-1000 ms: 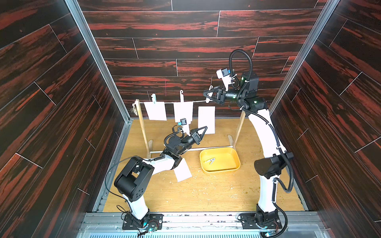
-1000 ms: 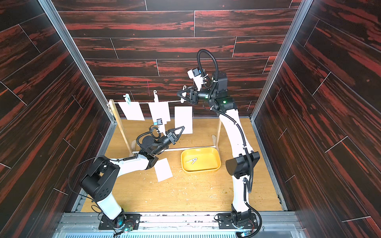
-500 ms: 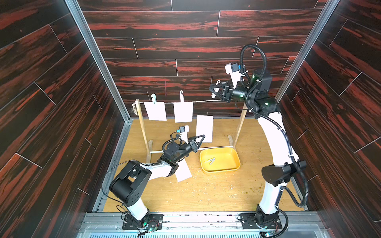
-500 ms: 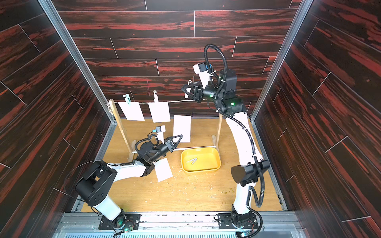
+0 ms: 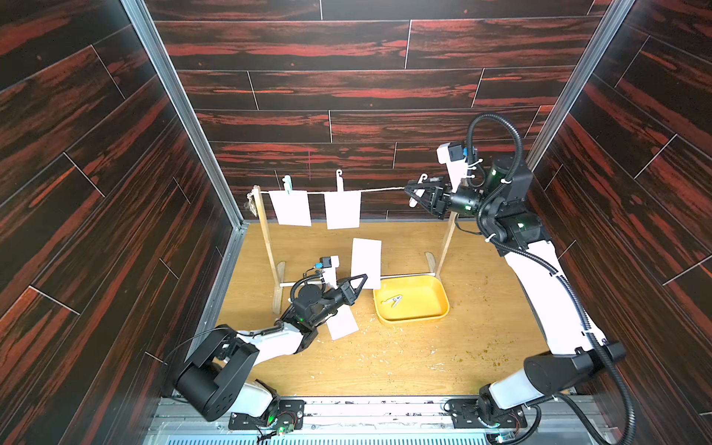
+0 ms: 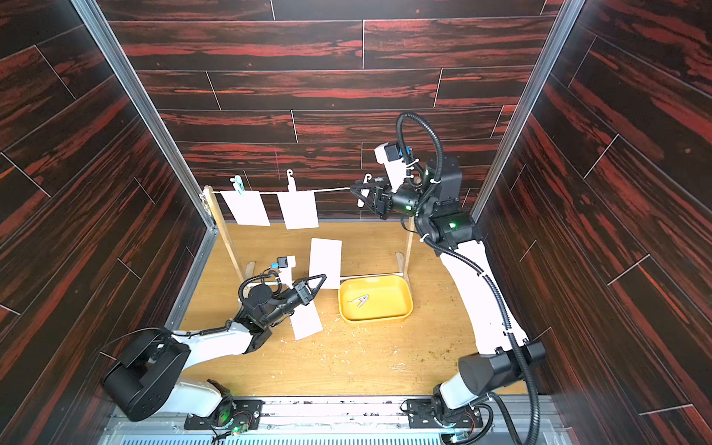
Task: Remove the postcards from the strings
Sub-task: Place the postcard on the postcard.
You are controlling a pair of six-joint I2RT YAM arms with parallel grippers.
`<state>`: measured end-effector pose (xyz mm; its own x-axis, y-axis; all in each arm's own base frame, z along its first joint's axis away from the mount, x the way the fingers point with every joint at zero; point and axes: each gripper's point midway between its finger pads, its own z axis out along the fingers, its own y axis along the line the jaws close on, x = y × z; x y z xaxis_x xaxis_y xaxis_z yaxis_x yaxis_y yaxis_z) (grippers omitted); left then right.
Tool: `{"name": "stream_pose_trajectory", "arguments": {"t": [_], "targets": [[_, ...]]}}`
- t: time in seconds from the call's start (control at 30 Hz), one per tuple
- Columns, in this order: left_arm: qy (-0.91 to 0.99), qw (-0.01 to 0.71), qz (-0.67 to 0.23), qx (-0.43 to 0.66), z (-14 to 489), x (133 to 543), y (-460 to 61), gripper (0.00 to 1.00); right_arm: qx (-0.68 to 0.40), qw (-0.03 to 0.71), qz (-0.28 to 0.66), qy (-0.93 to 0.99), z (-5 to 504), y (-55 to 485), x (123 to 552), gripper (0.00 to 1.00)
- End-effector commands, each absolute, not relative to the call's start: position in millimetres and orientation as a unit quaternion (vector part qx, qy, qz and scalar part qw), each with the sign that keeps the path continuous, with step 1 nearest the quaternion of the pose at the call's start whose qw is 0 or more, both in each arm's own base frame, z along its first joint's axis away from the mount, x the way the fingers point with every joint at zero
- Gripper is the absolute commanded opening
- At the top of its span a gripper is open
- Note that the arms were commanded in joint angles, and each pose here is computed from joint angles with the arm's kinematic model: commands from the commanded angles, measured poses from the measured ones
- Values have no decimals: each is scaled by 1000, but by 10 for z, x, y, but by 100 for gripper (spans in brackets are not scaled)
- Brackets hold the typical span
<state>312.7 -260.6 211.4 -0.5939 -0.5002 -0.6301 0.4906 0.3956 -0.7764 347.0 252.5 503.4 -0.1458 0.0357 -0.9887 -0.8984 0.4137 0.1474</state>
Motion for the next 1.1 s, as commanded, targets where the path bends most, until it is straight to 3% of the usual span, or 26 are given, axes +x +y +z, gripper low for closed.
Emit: {"name": "stream_pose_trajectory", "arguments": {"t": [0.0,0.37,0.7,0.83,0.93,1.07], "targets": [[732,435,-523,-34,1962,3048,-2437,0,-346,580,406,616,5079,2430,3292,18],[826,331,-452,-62,1172,2607,-2187,0,-316,531,432,657,4264,2333,2992,18],[846,215,-478,-96,605,2557,-2418,0,-287,473,431,713,3451,2264,2867,19],[837,206,-489,-134,405,2592,-2410,0,-271,457,435,727,3205,2240,2839,19],[845,192,-474,-155,271,2578,-2370,9,-258,447,441,734,3023,2233,2825,19],[859,199,-441,-165,236,2538,-2245,29,-236,431,446,748,2730,2222,2838,18]]}}
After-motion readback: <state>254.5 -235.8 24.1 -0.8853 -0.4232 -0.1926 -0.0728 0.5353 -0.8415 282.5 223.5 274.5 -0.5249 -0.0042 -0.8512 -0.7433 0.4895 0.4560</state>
